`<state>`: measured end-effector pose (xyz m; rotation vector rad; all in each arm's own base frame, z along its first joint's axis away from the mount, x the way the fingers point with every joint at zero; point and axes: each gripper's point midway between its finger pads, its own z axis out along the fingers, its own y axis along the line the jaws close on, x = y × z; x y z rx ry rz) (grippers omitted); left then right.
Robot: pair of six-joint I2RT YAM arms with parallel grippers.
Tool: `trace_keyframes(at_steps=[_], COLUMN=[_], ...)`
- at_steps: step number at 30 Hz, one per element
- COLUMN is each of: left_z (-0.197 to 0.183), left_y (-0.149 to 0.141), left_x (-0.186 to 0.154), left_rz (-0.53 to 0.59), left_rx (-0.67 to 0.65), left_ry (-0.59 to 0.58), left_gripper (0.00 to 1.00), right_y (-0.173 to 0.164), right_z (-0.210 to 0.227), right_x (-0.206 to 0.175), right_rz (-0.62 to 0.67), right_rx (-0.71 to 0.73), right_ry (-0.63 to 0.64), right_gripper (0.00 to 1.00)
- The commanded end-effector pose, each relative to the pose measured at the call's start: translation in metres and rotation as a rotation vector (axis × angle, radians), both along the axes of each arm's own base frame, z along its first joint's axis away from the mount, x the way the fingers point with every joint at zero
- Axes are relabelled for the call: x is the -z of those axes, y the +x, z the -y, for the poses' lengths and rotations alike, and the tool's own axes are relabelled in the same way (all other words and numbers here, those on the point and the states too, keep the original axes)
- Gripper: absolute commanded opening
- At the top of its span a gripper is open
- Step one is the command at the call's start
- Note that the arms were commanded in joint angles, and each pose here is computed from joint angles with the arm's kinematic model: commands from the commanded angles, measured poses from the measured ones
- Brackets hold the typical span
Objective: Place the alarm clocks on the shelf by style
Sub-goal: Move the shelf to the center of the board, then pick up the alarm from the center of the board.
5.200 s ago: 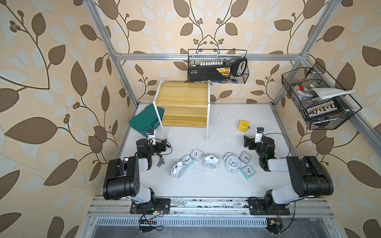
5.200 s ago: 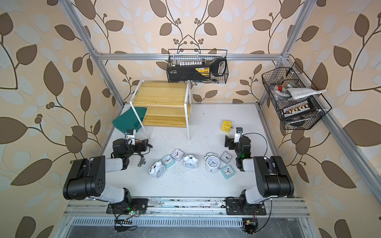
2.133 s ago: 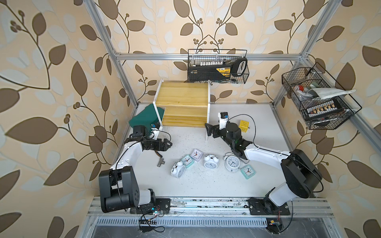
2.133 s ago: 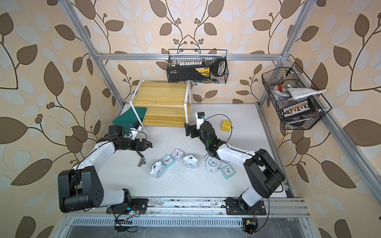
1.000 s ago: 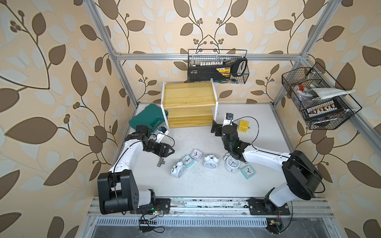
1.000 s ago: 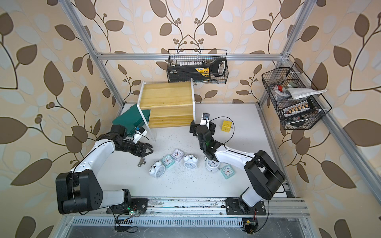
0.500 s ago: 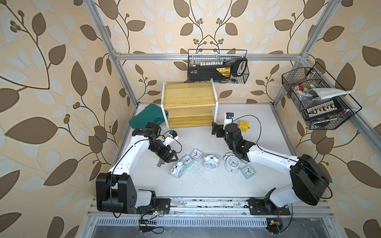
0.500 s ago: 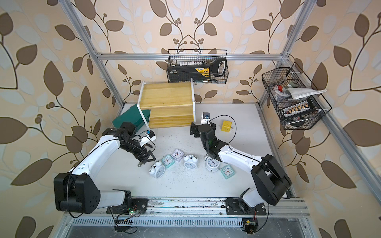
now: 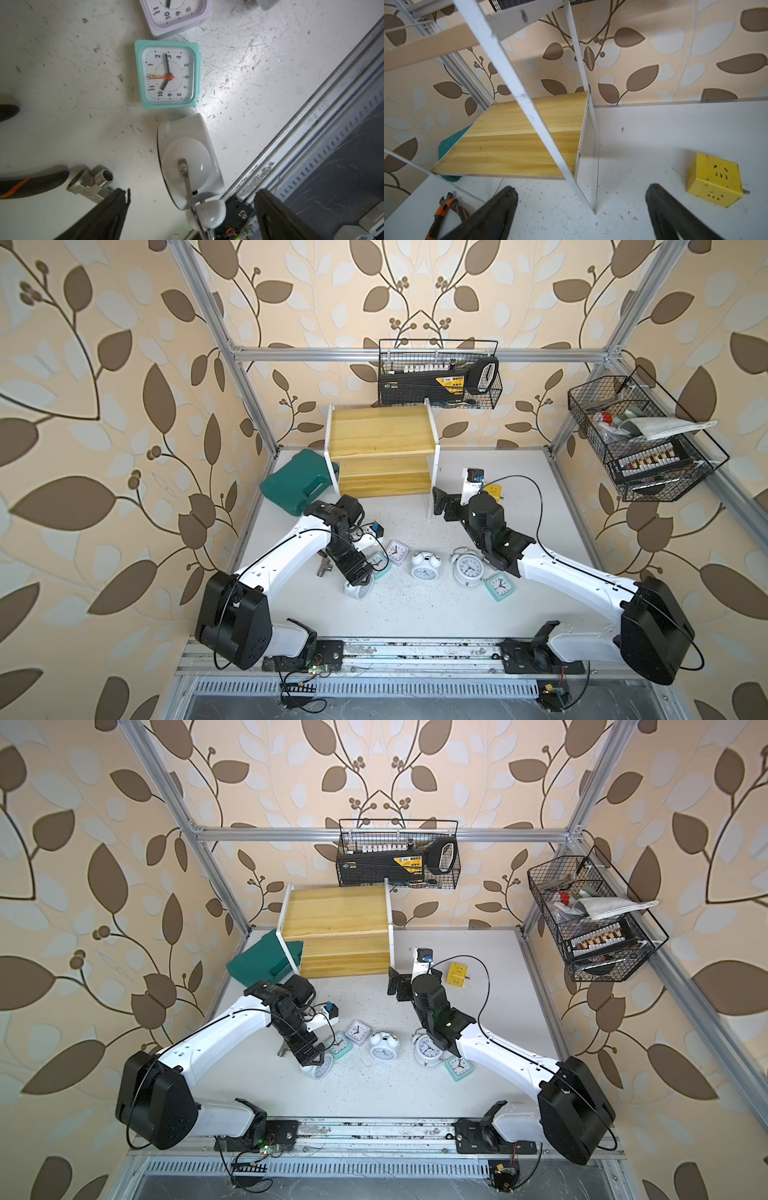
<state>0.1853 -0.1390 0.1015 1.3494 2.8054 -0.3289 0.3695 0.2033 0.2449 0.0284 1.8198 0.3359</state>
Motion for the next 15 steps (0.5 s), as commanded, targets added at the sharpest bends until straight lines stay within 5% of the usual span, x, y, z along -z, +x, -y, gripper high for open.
trace_keyframes(at_steps=[1,15], left_z=[-0.003,0.004], left_y=[0.002,-0.014], left_x=[0.008,0.022], left_rz=[0.017,-0.02], left_rx=[-0.018,0.039], left_ry=[0.061,0.096], left_gripper=[0.99,0.72], right_y=[-0.009,-0.012], right_z=[-0.001,-0.006], right_x=[-0.001,0.003], right_rz=[0.0,-0.009], right_rx=[-0.022,-0.047], right_ry=[0.016,0.013], right_gripper=[0.99,0.99])
